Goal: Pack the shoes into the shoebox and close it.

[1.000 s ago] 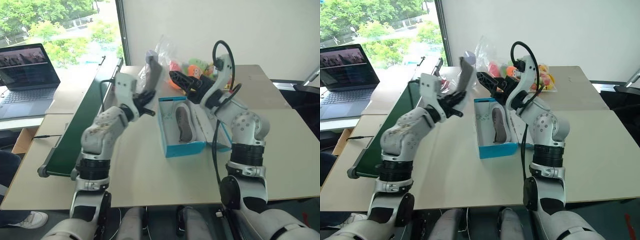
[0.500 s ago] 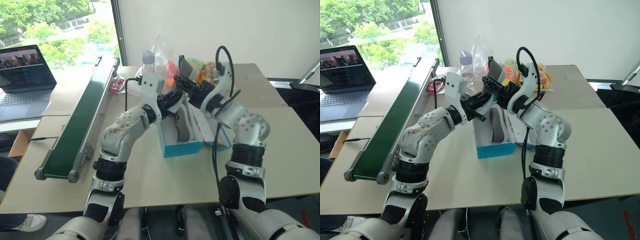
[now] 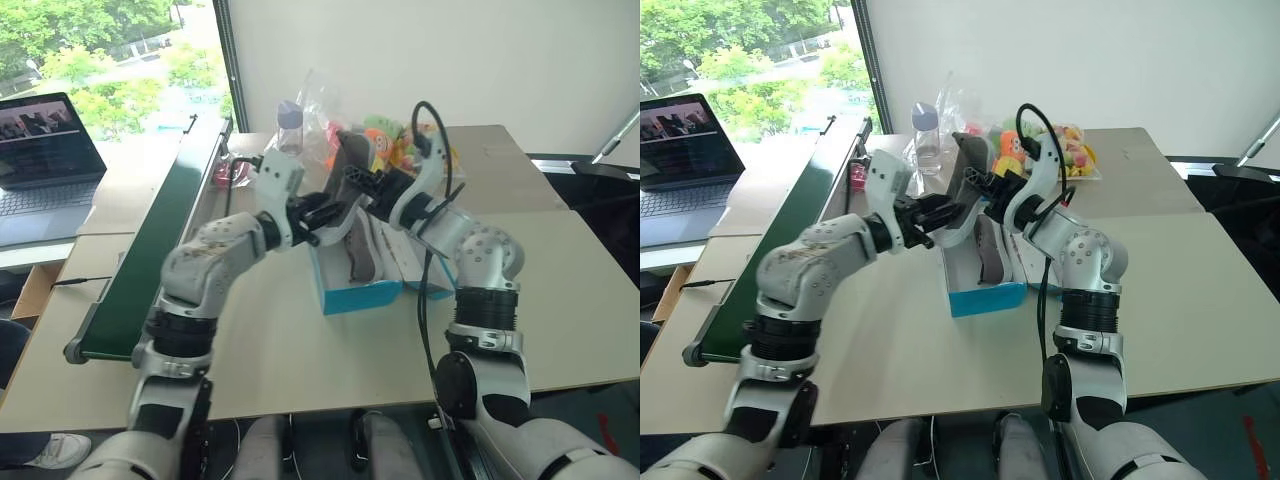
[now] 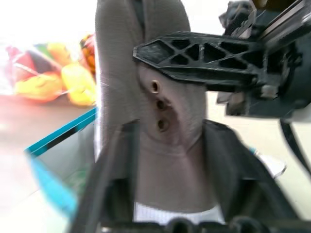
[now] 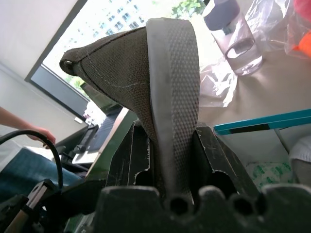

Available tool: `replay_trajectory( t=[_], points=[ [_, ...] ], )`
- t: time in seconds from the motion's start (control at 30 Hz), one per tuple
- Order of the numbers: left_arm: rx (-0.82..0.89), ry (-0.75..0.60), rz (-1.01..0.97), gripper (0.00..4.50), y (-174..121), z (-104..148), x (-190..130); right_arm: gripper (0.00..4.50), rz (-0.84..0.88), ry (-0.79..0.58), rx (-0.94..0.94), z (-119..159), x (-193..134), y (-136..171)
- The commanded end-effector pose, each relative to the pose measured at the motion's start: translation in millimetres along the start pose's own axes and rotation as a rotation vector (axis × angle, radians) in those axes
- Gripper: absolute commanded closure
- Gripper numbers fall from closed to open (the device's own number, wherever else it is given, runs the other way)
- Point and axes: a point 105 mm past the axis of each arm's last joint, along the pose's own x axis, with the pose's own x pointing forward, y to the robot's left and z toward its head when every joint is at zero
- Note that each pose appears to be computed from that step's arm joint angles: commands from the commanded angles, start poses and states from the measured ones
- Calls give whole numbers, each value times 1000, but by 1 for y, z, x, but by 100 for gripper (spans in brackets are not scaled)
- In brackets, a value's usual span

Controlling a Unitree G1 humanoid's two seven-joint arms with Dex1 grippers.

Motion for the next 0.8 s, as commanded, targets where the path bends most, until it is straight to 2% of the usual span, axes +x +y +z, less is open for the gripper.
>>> replay_trajectory(
  t=[0.03, 0.13, 0.23, 0.33, 0.57, 0.8],
  points=[
    [43, -4, 138, 192, 40, 8, -27, 396, -100, -51, -208, 37, -12, -7],
    [91, 10, 160, 192, 46, 6, -31, 396, -137, 28, -285, 30, -11, -14],
    [98, 1, 154, 192, 42, 5, -29, 396, -156, 164, -284, -2, -11, -29],
    [91, -10, 133, 192, 34, 3, -25, 396, -167, 244, -273, -24, -12, -38],
    [87, -3, 127, 192, 28, -4, -25, 396, -151, 261, -283, -25, -9, -35],
    [118, 12, 122, 192, 25, -7, -26, 396, -142, 363, -302, -55, 2, -38]
  ],
)
